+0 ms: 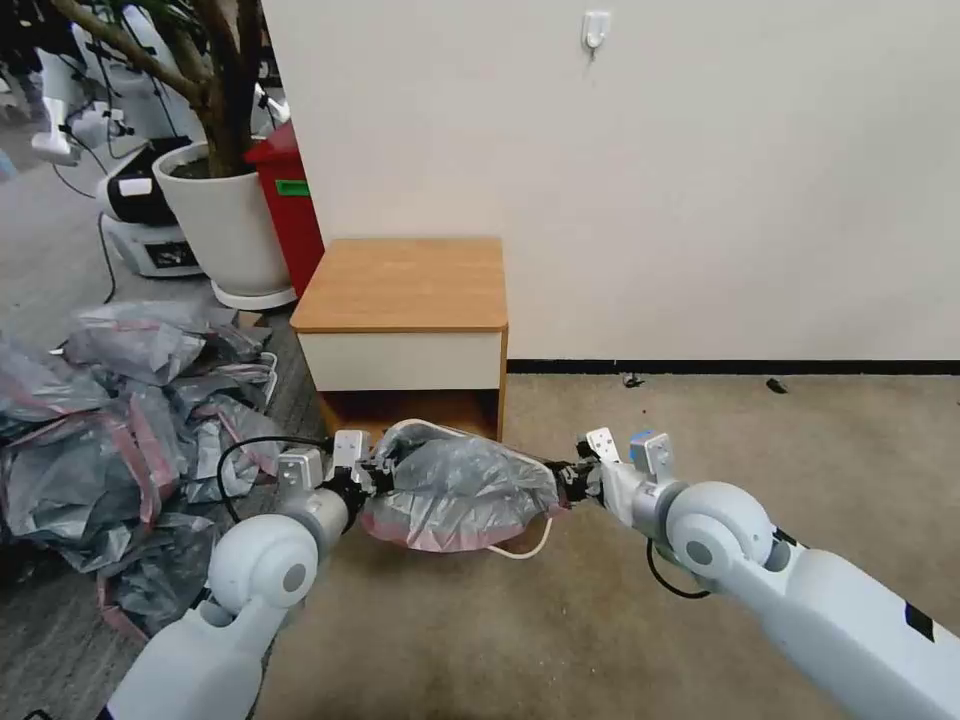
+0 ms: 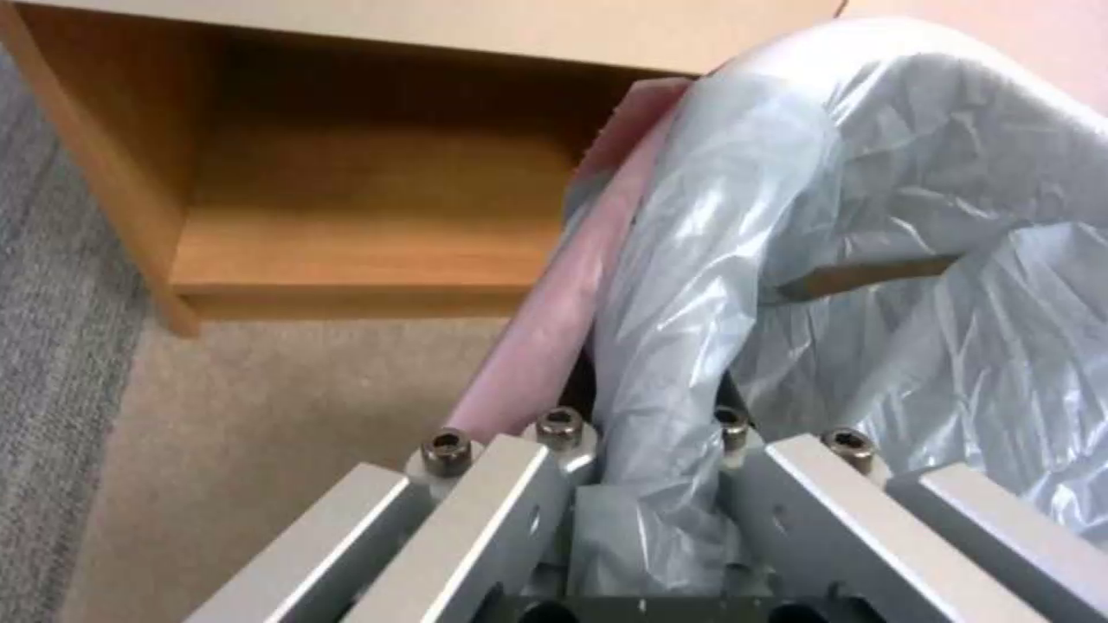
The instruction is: Pick up the garbage bag from the table and place it over the trash can.
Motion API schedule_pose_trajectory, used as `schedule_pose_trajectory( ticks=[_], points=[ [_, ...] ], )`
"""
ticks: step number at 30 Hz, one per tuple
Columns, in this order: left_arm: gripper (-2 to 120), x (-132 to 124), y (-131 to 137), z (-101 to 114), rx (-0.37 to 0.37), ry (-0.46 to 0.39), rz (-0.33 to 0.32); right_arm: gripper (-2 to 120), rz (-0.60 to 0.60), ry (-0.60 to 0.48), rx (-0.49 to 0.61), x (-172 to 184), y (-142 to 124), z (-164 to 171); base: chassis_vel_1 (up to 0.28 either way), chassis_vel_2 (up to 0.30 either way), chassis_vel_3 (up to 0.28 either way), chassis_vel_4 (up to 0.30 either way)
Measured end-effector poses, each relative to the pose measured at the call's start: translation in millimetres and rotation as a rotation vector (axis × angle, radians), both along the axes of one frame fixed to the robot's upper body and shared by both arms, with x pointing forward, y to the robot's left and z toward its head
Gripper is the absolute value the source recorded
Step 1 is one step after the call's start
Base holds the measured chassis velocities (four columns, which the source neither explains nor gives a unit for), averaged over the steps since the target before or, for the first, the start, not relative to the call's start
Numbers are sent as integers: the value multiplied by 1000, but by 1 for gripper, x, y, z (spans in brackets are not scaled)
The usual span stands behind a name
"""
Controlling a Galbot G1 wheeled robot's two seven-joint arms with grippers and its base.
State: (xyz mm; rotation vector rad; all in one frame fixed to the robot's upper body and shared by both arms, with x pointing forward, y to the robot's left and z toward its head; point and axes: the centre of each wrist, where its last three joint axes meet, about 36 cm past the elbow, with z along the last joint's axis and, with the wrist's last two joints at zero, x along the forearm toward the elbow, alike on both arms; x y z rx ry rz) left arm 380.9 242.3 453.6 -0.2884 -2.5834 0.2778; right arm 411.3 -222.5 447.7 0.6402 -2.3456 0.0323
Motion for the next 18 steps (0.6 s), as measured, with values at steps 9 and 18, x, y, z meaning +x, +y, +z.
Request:
schedule_pose_trajectory(
  ticks=[9,18],
  points=[
    [3,5,4,5,-40,-23,39,22,-34,40,-28,-3,-1,-14,0,0,0,0],
    [2,5,-2,2,-67,-14,41,55,-48,6,-58,-7,0,-20,0,0,0,0]
  ],
)
